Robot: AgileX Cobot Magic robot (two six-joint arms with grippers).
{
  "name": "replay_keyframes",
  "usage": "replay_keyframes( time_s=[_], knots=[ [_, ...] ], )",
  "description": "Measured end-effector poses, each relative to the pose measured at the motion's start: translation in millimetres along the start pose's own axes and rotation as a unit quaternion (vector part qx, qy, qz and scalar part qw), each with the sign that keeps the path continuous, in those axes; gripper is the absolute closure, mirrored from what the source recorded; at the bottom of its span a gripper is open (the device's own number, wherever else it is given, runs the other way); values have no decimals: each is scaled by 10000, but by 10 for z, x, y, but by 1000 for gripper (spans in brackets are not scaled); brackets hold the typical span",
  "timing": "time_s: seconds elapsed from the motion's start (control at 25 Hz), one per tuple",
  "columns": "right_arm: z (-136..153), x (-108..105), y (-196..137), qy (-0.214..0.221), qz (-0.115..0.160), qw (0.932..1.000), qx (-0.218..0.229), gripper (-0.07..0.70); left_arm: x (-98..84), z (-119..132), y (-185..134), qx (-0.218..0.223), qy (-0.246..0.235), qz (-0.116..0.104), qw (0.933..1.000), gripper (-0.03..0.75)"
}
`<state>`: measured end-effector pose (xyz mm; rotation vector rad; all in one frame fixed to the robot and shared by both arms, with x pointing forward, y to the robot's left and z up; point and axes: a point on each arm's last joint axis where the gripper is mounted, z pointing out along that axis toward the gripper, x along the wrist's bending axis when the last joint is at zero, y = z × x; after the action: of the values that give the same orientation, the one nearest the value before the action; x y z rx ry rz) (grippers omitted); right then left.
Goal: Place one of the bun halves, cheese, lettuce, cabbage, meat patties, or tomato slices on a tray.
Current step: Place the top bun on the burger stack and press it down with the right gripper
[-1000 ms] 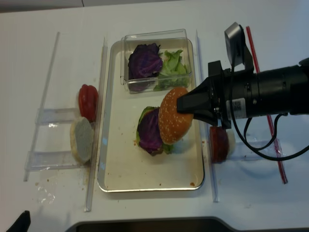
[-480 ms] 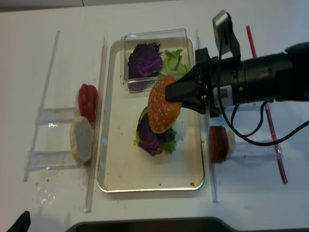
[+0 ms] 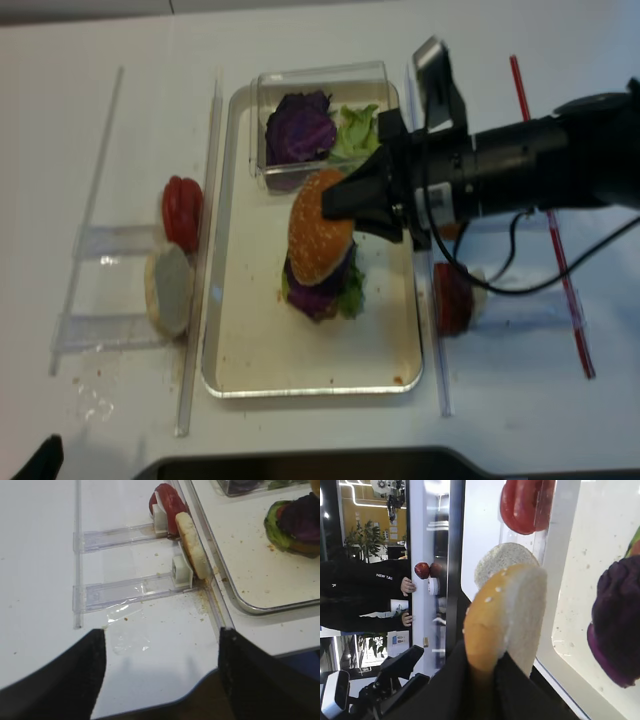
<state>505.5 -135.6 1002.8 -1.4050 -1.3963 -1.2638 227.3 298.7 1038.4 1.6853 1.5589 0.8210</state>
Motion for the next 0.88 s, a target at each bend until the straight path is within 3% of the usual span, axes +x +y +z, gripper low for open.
replay_keyframes(
  time_s=[0.88],
  knots=[
    [135,-317,93,-316,205,9993,11,509,0,0,0,0,0,0,10000,276]
  ],
)
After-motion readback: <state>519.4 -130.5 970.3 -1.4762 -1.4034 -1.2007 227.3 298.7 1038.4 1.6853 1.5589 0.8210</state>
